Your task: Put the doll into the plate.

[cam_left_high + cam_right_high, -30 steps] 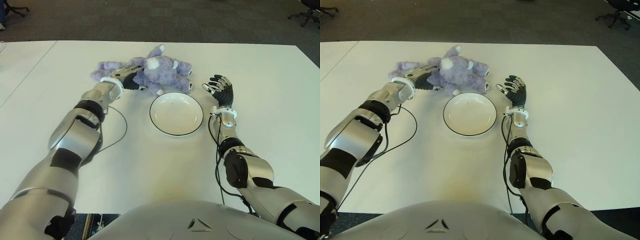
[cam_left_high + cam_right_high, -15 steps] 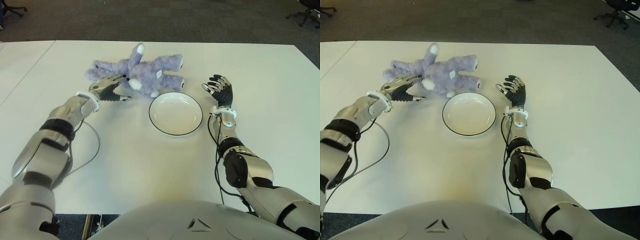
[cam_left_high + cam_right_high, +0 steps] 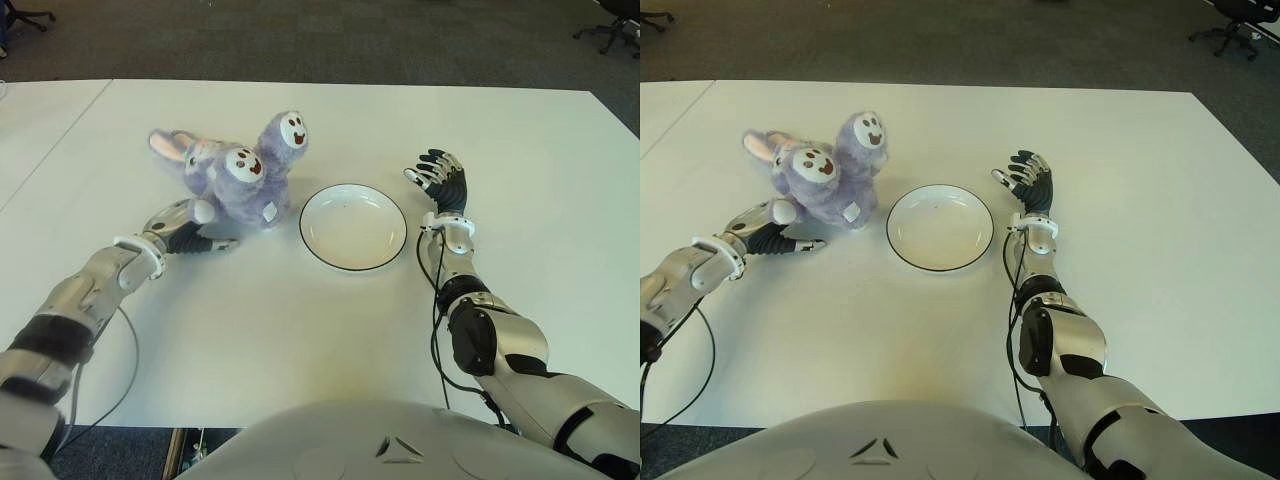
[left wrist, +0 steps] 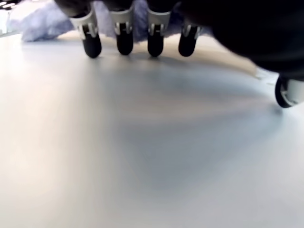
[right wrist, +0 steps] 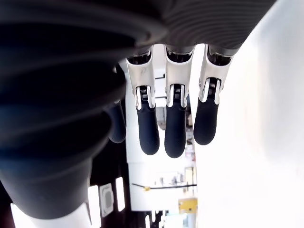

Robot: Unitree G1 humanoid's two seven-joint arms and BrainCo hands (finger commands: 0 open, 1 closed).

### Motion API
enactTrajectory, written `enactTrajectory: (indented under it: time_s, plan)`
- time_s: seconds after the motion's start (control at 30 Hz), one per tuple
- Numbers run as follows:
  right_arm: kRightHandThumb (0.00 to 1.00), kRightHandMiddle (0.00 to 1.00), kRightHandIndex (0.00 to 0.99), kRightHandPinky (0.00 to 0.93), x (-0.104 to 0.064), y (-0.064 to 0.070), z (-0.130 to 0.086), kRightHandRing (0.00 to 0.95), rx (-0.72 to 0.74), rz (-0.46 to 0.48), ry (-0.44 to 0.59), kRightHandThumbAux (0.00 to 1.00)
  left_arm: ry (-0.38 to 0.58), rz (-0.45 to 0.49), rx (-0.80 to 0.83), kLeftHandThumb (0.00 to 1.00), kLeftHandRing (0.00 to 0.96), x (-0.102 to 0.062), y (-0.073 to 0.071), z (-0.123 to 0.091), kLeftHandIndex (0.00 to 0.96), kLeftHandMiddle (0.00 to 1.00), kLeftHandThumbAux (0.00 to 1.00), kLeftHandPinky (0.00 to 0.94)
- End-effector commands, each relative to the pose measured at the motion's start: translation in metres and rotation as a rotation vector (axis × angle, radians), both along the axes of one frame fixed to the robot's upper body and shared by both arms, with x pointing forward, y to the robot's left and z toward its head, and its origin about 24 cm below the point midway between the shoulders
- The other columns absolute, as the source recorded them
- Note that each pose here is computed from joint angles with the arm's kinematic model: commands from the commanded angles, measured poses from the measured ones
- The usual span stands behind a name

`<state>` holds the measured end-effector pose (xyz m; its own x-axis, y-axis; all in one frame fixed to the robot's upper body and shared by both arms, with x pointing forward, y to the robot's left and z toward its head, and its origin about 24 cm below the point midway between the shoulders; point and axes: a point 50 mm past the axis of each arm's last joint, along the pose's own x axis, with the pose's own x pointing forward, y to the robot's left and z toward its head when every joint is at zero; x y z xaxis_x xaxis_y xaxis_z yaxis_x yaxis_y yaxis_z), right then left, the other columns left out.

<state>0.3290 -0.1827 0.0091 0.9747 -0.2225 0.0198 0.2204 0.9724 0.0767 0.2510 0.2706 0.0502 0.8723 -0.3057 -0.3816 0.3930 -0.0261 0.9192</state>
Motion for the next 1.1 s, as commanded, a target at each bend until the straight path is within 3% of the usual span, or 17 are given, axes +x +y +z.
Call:
enactTrajectory:
  time_s: [0.03, 0.63, 1.1]
  plan:
    - [0.037, 0.339, 0.28, 0.368, -0.103, 0.014, -0.115, 0.357, 0.183, -0.067, 0.526, 0.876, 0.198, -0.01, 0.039, 0.214, 0.0, -0.03, -0.007, -0.015, 0.0, 0.0, 0.228, 0.0]
    - [0.017, 0.331, 0.279, 0.306, -0.105, 0.014, -0.116, 0.333, 0.171, -0.047, 0.534, 0.866, 0.206, 0.01, 0.046, 0.214, 0.0, -0.035, -0.008, -0.011, 0.0, 0.0, 0.228, 0.0]
    - [0.042, 0.333, 0.281, 0.331, -0.105, 0.015, -0.116, 0.335, 0.191, -0.059, 0.53, 0.864, 0.238, -0.023, 0.026, 0.196, 0.0, -0.034, -0.009, -0.005, 0.0, 0.0, 0.223, 0.0]
